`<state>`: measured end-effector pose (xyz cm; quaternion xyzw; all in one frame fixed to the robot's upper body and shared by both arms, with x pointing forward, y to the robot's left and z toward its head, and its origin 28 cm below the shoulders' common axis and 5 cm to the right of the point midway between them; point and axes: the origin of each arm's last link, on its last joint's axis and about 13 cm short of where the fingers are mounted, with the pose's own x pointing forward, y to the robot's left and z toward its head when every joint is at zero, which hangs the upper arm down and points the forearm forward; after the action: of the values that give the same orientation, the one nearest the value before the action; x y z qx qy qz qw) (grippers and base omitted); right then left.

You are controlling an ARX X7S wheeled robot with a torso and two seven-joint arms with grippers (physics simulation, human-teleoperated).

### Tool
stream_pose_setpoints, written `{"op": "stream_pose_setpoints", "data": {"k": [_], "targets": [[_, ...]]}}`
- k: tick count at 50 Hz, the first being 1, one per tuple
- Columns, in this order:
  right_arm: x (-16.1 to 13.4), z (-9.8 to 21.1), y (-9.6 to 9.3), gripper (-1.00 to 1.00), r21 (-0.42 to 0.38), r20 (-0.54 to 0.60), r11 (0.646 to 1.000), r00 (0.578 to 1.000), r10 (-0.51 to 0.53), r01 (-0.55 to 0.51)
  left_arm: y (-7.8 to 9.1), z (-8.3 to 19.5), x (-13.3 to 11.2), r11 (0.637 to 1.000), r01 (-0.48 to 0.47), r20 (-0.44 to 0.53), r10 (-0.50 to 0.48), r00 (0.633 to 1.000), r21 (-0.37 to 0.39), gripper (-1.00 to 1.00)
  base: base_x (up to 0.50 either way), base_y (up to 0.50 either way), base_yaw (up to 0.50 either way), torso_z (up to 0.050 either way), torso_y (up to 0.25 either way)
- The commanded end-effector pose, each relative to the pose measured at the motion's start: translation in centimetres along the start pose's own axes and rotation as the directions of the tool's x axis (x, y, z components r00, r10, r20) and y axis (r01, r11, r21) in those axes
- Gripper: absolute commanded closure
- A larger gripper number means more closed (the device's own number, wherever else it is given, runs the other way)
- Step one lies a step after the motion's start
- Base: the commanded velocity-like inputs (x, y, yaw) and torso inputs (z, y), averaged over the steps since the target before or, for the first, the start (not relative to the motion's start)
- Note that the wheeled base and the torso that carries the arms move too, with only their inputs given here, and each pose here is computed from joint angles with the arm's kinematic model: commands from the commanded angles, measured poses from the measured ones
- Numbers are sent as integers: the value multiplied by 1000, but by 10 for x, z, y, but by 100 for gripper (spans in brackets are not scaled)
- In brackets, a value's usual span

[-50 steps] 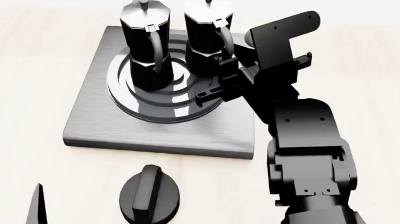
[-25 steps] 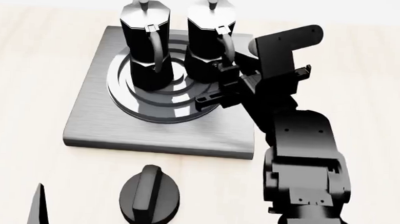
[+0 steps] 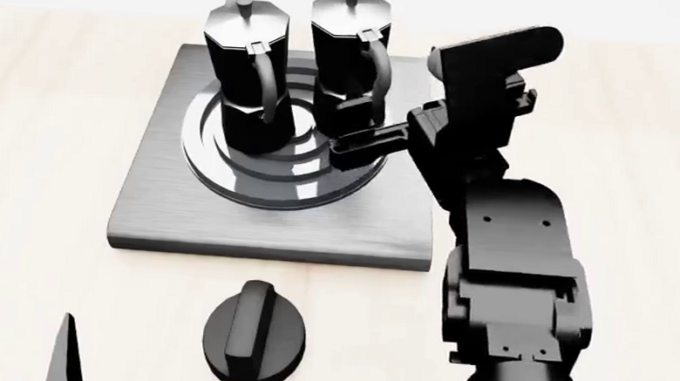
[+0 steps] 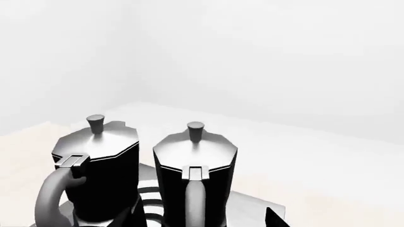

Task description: Put both moka pots on the stove.

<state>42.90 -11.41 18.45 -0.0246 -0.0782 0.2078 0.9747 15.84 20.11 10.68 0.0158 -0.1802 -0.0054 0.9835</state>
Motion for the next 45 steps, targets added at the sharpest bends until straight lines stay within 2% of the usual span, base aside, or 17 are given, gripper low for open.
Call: {"op": "stream_pose_setpoints", "data": {"k": [1,2,5,7,10,16,17,19,20,22,24,29,30,33,40,43,45], "targets": [[-26,38,17,-100,-19,204,997,976,-74,80,0,0,0,1000,0,1,0,1000,0,-100,0,0,0,0,0],[-34,44,23,-100,-33,254,991,960,-114,127,0,-1,0,1000,-1,1,1,1000,-1,-100,0,0,0,0,0],[-56,49,39,-100,-5,305,992,945,-122,129,0,0,0,1000,-1,3,1,1000,0,-100,0,0,0,0,0],[-64,49,44,-100,-18,327,990,937,-125,139,1,0,0,1000,-2,3,2,1000,0,-100,0,0,0,0,0],[-79,49,52,-100,18,344,991,930,-131,133,0,0,0,1000,-1,3,1,1000,-1,-100,0,0,0,0,0],[-107,40,69,-100,-27,393,978,901,-181,208,0,-1,0,1000,0,1,0,1000,-1,-100,0,0,0,0,0],[-112,32,75,-100,-157,430,944,881,-199,290,0,-1,0,1000,1,1,-1,1000,-2,-100,0,0,0,0,0],[-118,29,79,-100,-114,408,959,892,-193,260,0,-1,0,1000,0,2,0,1000,-3,-100,0,0,0,0,0],[-124,30,81,-100,-140,433,945,877,-210,296,0,-1,0,1000,0,3,0,1000,-1,-100,0,0,0,0,0],[-130,30,82,-100,-112,443,944,866,-233,311,0,0,-1,1000,-1,4,1,1000,-2,-100,0,0,0,0,0],[-138,30,83,-100,-119,460,928,848,-264,354,0,0,-1,1000,0,5,0,1000,-2,-100,0,0,0,0,0],[-153,28,88,-100,-111,459,930,848,-264,350,-1,0,-1,1000,2,6,-2,1000,-4,-100,0,0,0,0,0],[-158,23,90,-100,-126,484,934,842,-237,335,-1,0,-1,1000,2,7,-2,1000,-4,-100,0,0,0,0,0],[-163,15,91,-100,-125,462,931,851,-251,343,0,0,-1,1000,-1,8,1,1000,-4,-100,0,0,0,0,0],[-183,1,95,-100,-96,432,926,853,-291,364,-1,1,-1,1000,-2,11,2,1000,-4,-100,0,0,0,0,0],[-188,-9,99,-100,-55,404,939,868,-290,339,-1,0,-1,1000,-2,12,2,1000,-5,-100,0,0,0,0,0],[-190,-15,100,-100,-92,415,934,866,-280,346,-1,1,-1,1000,-2,13,2,1000,-6,-100,0,0,0,0,0]]}}
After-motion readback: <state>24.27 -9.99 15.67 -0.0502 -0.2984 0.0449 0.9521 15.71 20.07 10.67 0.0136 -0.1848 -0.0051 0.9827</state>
